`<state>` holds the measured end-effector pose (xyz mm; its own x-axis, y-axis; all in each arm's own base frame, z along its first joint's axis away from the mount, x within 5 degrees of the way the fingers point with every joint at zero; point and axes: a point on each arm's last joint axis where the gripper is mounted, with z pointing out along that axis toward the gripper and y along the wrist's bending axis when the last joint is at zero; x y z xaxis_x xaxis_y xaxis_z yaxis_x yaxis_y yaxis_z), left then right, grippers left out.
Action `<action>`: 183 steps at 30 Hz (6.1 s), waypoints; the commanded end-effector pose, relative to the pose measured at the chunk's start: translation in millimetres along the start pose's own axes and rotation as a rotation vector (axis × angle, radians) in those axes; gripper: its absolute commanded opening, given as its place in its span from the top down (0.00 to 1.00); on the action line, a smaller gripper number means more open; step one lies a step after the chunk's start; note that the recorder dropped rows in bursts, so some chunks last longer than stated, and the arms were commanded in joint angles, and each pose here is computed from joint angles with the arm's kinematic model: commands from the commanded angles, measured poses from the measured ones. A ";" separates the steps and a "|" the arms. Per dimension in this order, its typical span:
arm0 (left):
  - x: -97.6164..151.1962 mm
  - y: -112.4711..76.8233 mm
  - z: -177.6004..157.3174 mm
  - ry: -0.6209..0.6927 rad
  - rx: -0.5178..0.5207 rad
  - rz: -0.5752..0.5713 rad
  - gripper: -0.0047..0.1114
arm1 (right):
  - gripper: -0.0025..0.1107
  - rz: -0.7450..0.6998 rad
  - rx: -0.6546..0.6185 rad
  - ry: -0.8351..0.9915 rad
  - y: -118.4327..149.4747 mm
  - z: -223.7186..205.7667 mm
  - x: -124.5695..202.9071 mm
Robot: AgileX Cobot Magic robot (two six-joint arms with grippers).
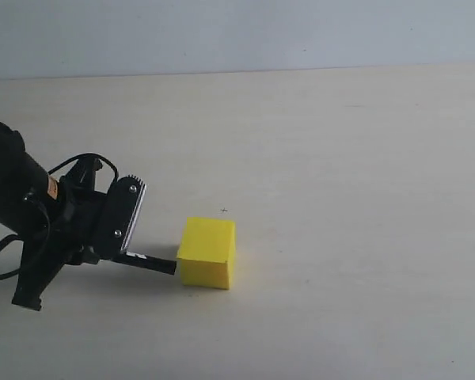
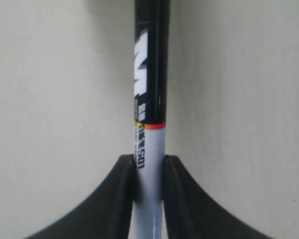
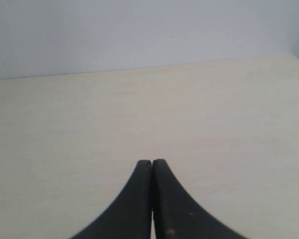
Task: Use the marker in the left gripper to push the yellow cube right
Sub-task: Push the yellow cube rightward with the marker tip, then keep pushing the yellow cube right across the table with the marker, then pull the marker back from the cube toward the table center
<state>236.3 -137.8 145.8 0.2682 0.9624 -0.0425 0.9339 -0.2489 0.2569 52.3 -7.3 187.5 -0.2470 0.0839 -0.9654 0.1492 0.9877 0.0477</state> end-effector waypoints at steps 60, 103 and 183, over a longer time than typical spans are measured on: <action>-59.9 31.6 5.8 0.143 -0.065 -0.214 0.96 | 0.98 -0.002 -0.002 -0.006 0.1 0.0 0.6; -138.3 12.2 -7.7 0.239 -0.055 -0.284 0.96 | 0.98 -0.002 -0.002 -0.004 0.1 0.0 0.8; -141.7 47.4 -2.5 0.252 -0.187 -1.448 0.96 | 0.98 -0.002 -0.002 -0.004 0.1 0.0 0.8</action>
<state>238.5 -280.8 155.5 -0.8861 0.4367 -0.1550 0.3728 0.8704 0.3215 52.3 -7.3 187.5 -0.2470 0.0839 -0.9654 0.1492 0.9877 0.0477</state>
